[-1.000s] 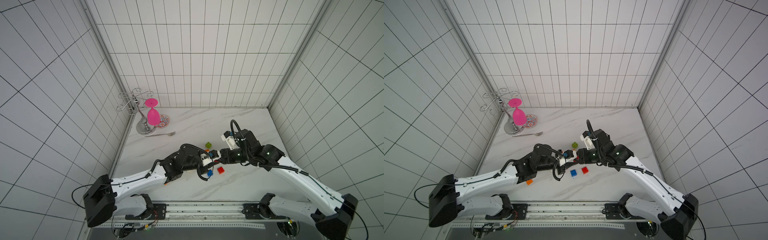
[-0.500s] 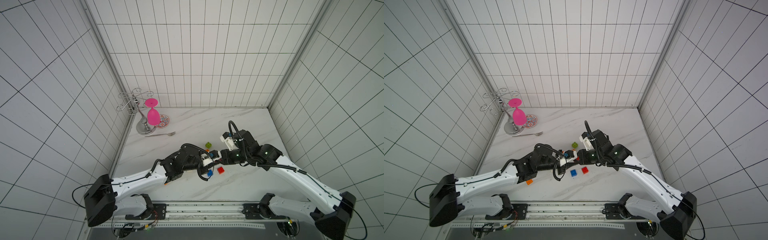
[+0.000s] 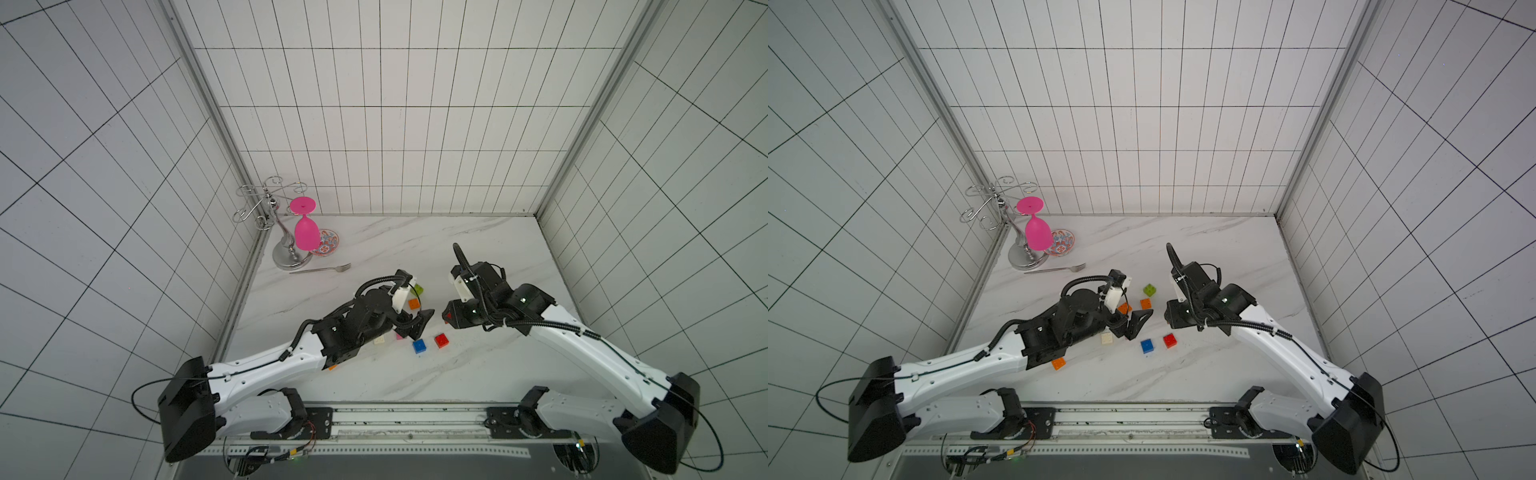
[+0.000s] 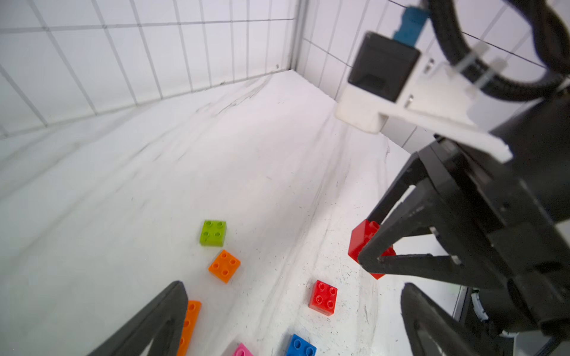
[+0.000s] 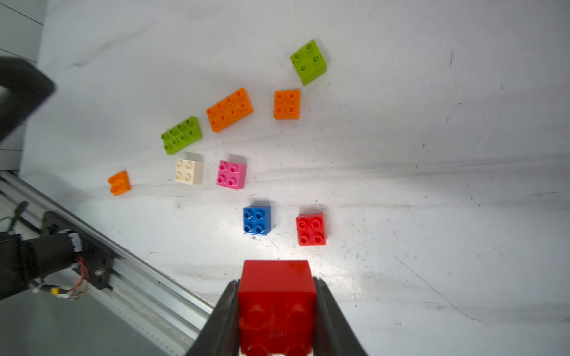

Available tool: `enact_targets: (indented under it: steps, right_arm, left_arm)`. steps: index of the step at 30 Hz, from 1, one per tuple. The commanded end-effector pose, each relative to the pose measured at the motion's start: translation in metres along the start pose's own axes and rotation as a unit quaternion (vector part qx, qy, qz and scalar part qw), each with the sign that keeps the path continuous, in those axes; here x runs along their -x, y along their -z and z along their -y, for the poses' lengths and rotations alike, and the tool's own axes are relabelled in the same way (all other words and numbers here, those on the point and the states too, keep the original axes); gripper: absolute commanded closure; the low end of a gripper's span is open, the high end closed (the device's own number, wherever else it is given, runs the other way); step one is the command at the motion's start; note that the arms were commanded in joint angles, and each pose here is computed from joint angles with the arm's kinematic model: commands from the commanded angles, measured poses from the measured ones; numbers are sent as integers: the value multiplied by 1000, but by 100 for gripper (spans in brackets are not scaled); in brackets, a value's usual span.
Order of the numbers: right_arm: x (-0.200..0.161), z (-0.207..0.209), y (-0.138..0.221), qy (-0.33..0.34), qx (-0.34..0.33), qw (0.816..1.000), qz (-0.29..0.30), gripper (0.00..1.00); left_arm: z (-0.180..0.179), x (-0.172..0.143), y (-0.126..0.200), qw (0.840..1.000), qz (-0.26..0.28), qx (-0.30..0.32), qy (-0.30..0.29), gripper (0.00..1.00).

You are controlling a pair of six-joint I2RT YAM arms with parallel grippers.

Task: Assemble the letter r with lego
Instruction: Assemble the lego brick with the lego brick.

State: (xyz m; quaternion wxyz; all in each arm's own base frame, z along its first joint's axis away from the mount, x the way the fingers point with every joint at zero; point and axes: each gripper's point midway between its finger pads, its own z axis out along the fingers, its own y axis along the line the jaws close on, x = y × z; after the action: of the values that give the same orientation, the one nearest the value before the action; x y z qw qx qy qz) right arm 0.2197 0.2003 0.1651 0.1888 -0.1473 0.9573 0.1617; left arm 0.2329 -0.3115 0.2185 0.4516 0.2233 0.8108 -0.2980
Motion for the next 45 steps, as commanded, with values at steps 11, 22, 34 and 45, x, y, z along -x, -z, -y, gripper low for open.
enact_targets:
  steps: [11,22,34,45]
  right_arm:
    - [-25,28,-68,106,-75,987,-93,100]
    - [-45,22,-95,127,-95,982,-100,100]
    - [-57,26,-103,128,-104,979,-119,100]
    - [-67,29,-109,120,-111,977,-134,100]
  left_arm:
    - [-67,-72,11,942,-73,11,326,2]
    - [-78,-72,18,945,-90,27,314,2]
    - [-74,-72,16,945,-88,14,316,3]
    - [-74,-73,16,945,-89,11,316,3]
